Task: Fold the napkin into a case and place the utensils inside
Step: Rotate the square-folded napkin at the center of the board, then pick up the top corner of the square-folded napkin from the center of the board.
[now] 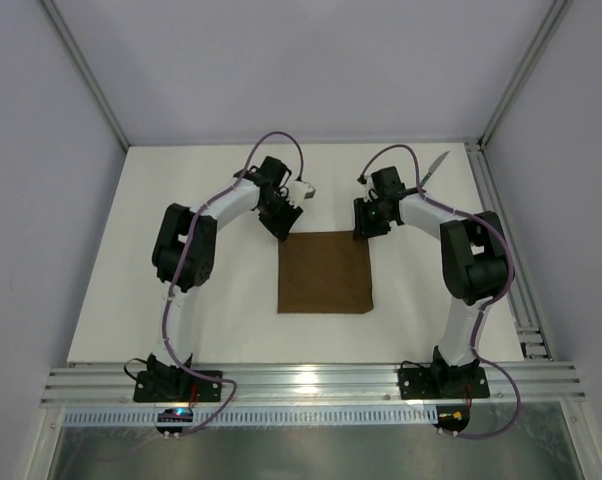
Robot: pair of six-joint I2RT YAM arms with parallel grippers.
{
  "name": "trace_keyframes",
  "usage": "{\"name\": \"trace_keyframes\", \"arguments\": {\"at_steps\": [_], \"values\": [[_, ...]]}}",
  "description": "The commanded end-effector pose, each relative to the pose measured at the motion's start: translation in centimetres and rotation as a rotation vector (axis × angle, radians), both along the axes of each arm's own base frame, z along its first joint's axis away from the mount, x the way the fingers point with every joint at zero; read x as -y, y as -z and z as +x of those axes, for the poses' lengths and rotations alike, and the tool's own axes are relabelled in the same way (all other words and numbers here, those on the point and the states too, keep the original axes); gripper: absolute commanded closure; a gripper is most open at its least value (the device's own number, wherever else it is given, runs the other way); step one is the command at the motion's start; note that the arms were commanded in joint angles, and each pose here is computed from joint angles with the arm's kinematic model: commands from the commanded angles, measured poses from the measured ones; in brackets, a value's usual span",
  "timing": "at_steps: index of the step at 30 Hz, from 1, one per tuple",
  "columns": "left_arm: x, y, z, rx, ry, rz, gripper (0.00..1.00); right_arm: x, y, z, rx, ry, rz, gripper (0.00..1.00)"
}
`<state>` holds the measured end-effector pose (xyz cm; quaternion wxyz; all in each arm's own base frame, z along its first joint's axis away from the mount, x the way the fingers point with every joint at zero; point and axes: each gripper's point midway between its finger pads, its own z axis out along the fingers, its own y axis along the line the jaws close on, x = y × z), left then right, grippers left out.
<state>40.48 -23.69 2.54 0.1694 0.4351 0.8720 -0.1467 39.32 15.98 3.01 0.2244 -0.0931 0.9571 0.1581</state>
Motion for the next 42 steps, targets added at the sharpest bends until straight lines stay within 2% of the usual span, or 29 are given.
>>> {"name": "trace_keyframes", "arguments": {"at_steps": [1, 6, 13, 19, 22, 25, 29, 32, 39, 40, 41, 42], "values": [[-0.3, -1.9, 1.2, 0.041, -0.064, 0.012, 0.59, 0.5, -1.2, 1.6, 0.054, -0.008, -0.031, 0.6], [-0.7, -1.3, 0.4, 0.018, -0.065, 0.024, 0.64, 0.1, -2.3, 1.7, 0.084, -0.035, -0.005, 0.59], [-0.4, 0.0, 0.2, -0.006, -0.074, 0.012, 0.73, -0.7, 0.2, 1.1, 0.025, -0.056, 0.029, 0.61], [-0.2, 0.3, -0.1, -0.021, -0.062, 0.003, 0.77, -0.7, -0.3, 1.5, 0.044, -0.06, 0.028, 0.69], [-0.3, 0.3, -0.1, -0.021, -0.061, 0.005, 0.77, -0.8, -0.9, 1.7, 0.064, -0.067, 0.033, 0.79], [-0.1, 0.3, -0.2, -0.028, -0.065, -0.004, 0.77, -1.1, -1.5, 1.8, 0.067, -0.072, 0.045, 0.81], [0.0, 0.1, -0.2, -0.029, -0.068, -0.011, 0.76, -1.1, -2.6, 1.5, 0.097, -0.074, 0.045, 0.8], [0.0, 0.2, -0.1, -0.028, -0.071, -0.009, 0.77, -2.1, -3.0, 1.3, 0.112, -0.101, 0.102, 0.75], [0.0, 0.0, -0.1, -0.024, -0.072, -0.011, 0.77, -1.8, -0.8, 1.6, 0.053, -0.076, 0.077, 0.72], [0.0, 0.1, -0.2, -0.028, -0.074, -0.01, 0.77, -1.7, -0.7, 1.5, 0.048, -0.074, 0.074, 0.75], [0.0, 0.0, -0.1, -0.024, -0.076, -0.009, 0.77, -1.6, -0.8, 1.6, 0.053, -0.071, 0.071, 0.85], [-0.1, 0.1, -0.2, -0.026, -0.077, -0.007, 0.77, -1.7, -1.1, 1.6, 0.061, -0.072, 0.072, 0.9]]}}
